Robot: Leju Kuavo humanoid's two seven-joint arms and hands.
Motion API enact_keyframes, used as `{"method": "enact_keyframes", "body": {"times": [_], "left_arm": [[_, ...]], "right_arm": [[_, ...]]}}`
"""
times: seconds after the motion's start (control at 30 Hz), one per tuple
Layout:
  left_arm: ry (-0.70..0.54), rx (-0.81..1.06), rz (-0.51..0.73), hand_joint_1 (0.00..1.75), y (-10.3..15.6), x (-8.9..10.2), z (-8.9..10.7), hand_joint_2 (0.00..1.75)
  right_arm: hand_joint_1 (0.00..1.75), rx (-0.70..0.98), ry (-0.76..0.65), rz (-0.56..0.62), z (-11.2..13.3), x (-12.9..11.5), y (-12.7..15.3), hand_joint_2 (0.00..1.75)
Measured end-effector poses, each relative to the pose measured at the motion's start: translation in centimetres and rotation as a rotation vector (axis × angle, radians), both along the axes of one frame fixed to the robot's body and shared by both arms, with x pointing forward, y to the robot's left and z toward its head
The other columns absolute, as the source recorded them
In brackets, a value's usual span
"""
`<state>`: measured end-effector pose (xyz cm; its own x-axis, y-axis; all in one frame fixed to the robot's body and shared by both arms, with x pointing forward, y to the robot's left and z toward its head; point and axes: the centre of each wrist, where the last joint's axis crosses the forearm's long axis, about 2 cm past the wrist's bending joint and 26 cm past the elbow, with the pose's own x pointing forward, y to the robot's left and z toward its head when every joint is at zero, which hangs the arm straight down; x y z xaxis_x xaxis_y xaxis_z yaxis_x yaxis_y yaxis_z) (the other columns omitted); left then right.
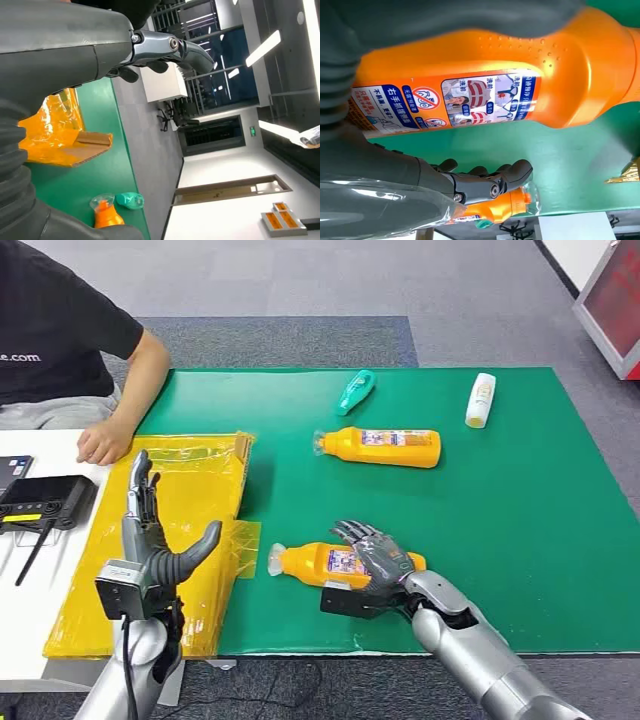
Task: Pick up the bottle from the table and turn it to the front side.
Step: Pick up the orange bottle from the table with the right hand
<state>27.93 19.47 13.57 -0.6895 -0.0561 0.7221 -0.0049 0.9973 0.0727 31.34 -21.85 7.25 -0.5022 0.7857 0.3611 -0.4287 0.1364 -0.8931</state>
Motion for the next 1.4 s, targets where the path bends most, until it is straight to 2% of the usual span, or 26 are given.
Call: {"method": "enact_keyframes", "body": {"times": [0.97,1.1,1.27,1.4], "left_arm": [[0.001,0.005,0.001,0.00,0.2,0.0,-0.1,1.75],[0.000,0.004,0.006,0.00,0.2,0.0,-0.1,1.75],[-0.074,-0.017,0.087,0.00,1.3,-0.3,1.6,1.75],[-0.108,-0.019,0.096,0.00,2.1,-0.6,2.4,1.75]], "right_arm": [[0.00,-0.003,0.002,0.000,-0.1,0.0,0.0,0.00],[0.00,-0.005,0.004,-0.003,-0.1,0.0,0.0,1.75],[0.00,-0.024,0.030,-0.048,-0.3,0.0,-0.7,1.75],[0.00,-0.033,0.026,-0.059,-0.3,0.1,-1.4,1.75]]}}
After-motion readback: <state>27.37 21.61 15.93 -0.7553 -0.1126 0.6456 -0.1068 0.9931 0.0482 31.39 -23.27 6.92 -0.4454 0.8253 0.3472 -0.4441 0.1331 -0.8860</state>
